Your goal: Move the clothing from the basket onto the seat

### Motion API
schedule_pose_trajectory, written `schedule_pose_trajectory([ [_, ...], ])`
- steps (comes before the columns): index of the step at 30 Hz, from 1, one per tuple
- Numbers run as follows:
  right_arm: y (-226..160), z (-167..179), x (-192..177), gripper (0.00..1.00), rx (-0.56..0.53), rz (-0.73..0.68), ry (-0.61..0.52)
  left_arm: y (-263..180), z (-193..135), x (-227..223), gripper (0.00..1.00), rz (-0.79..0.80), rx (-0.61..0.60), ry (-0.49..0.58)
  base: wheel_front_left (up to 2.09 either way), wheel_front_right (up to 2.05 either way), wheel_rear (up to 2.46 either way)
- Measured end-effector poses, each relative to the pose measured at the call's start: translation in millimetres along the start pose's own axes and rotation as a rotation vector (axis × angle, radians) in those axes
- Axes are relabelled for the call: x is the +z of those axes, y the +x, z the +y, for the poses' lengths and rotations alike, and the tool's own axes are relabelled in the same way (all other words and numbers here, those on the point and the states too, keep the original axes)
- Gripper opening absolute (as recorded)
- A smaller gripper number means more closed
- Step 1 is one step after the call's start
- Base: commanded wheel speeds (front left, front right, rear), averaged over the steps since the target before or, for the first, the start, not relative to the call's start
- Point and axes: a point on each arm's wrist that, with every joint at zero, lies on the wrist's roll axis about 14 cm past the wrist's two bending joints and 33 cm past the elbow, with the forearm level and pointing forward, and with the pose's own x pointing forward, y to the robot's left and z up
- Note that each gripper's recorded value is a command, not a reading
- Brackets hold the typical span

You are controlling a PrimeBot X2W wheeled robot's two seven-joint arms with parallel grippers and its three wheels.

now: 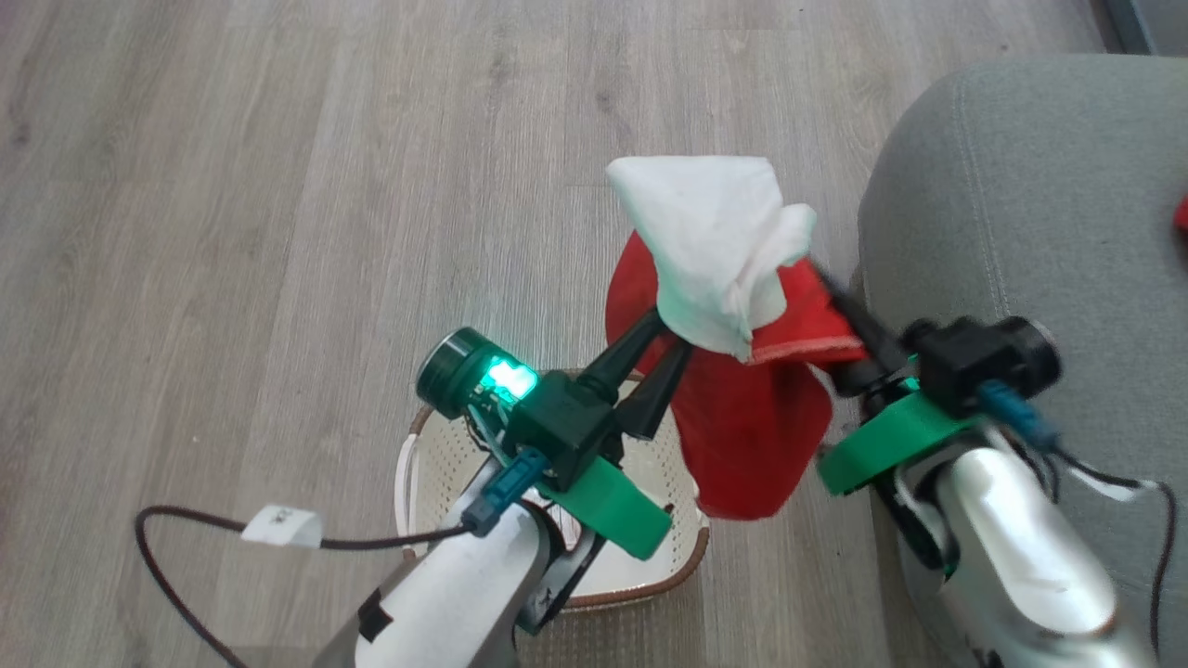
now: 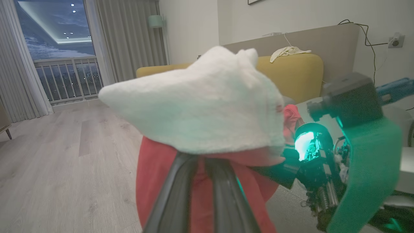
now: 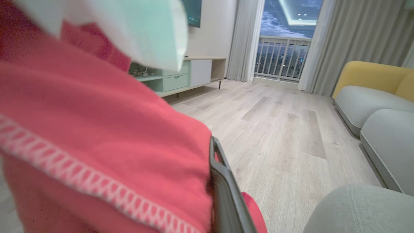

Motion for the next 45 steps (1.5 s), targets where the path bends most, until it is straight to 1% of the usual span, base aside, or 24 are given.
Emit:
schedule_pose_trajectory([
  [2,0,-10,8,0.00,-0.044,-0.033,0.031,0,4,-1,0.00,0.003,0.010,0.000,0.00,0.00,0.00],
  [5,0,-18,20,0.00,-0.083,-0.079,0.063,-1,9,-4,0.00,0.011,0.022,-0.003,0.00,0.00,0.00],
  [9,-4,-30,31,0.00,-0.136,-0.124,0.101,-10,6,-23,0.00,0.070,0.010,-0.022,0.00,0.00,0.00],
  [16,-9,-35,32,0.00,-0.169,-0.138,0.150,-16,0,-46,0.00,0.139,-0.019,-0.033,0.00,0.00,0.00],
  [17,-9,-35,32,0.00,-0.171,-0.138,0.153,-17,-2,-49,0.05,0.149,-0.026,-0.036,0.00,0.00,0.00],
  [19,-10,-36,31,0.00,-0.173,-0.136,0.153,-21,-9,-60,0.47,0.183,-0.057,-0.041,0.00,0.00,0.00],
  [20,-11,-37,31,0.00,-0.178,-0.136,0.152,-23,-11,-65,1.00,0.200,-0.068,-0.044,0.00,0.00,0.00],
  [28,-16,-46,34,0.00,-0.200,-0.139,0.121,-34,-8,-88,1.00,0.280,-0.069,-0.039,0.00,0.00,0.00],
  [36,-27,-72,47,0.00,-0.261,-0.170,0.081,-49,-15,-103,1.00,0.337,-0.077,-0.066,0.00,0.00,0.00],
  [45,-46,-95,47,0.00,-0.332,-0.167,0.056,-62,-26,-112,1.00,0.372,-0.104,-0.085,0.00,0.00,0.00],
])
